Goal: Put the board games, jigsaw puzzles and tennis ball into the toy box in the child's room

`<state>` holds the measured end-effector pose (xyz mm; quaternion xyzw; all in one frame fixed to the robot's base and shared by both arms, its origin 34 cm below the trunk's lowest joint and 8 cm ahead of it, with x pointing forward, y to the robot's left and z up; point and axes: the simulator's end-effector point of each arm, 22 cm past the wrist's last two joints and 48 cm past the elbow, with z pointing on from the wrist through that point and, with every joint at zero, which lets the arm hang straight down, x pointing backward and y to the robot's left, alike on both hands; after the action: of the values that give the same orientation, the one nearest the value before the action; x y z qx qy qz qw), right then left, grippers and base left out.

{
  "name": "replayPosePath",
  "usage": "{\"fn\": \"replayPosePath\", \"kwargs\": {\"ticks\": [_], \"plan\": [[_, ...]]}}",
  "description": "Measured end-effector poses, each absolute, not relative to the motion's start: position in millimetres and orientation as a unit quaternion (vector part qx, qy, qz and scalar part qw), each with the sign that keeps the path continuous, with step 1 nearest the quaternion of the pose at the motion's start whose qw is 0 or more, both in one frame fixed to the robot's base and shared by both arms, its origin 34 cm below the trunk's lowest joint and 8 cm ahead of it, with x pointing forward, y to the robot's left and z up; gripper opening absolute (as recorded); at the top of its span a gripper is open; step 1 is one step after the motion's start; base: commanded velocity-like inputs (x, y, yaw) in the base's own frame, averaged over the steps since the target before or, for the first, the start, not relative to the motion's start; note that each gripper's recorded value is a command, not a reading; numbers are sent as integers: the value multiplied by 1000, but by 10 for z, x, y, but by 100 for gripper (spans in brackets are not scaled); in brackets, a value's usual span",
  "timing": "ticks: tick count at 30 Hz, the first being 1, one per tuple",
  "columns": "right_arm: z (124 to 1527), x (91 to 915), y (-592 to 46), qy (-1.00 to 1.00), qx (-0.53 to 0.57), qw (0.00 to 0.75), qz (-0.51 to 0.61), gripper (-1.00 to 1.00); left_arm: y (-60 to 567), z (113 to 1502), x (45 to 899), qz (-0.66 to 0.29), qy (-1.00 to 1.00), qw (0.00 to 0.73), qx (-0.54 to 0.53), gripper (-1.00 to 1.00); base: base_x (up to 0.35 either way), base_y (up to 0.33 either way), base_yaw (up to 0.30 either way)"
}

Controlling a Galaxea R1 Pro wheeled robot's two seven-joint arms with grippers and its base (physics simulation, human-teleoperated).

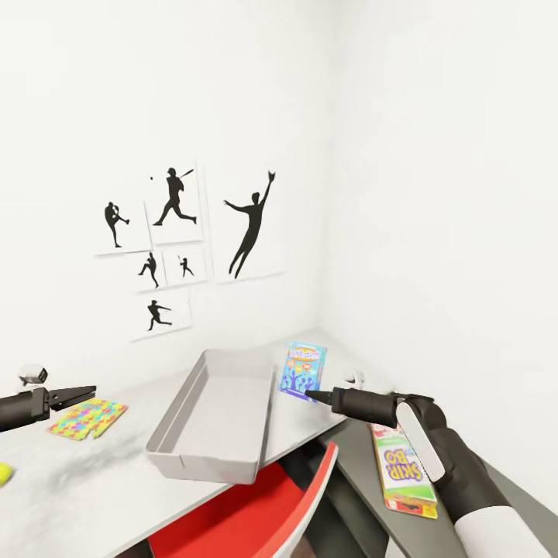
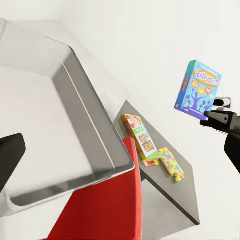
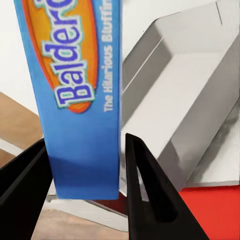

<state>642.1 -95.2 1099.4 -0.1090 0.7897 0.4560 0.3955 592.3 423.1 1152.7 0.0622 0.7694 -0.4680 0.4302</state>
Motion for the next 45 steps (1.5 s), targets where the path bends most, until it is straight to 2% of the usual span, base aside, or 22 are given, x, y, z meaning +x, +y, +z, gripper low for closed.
{"fn": "replayPosePath", "kwargs": {"ticks": [17,37,45], "plan": [[11048,6411,-955,788,-111,400,455,-100,4230,11580,5907,-467,767,435,66,100,214,21,269],[11119,6405,-979,785,-112,406,454,-100,4231,11638,5884,-467,764,440,69,100,126,5,269],[11095,6331,-868,779,-125,409,458,-100,4141,11606,5901,-475,760,437,70,100,94,-5,60]]}}
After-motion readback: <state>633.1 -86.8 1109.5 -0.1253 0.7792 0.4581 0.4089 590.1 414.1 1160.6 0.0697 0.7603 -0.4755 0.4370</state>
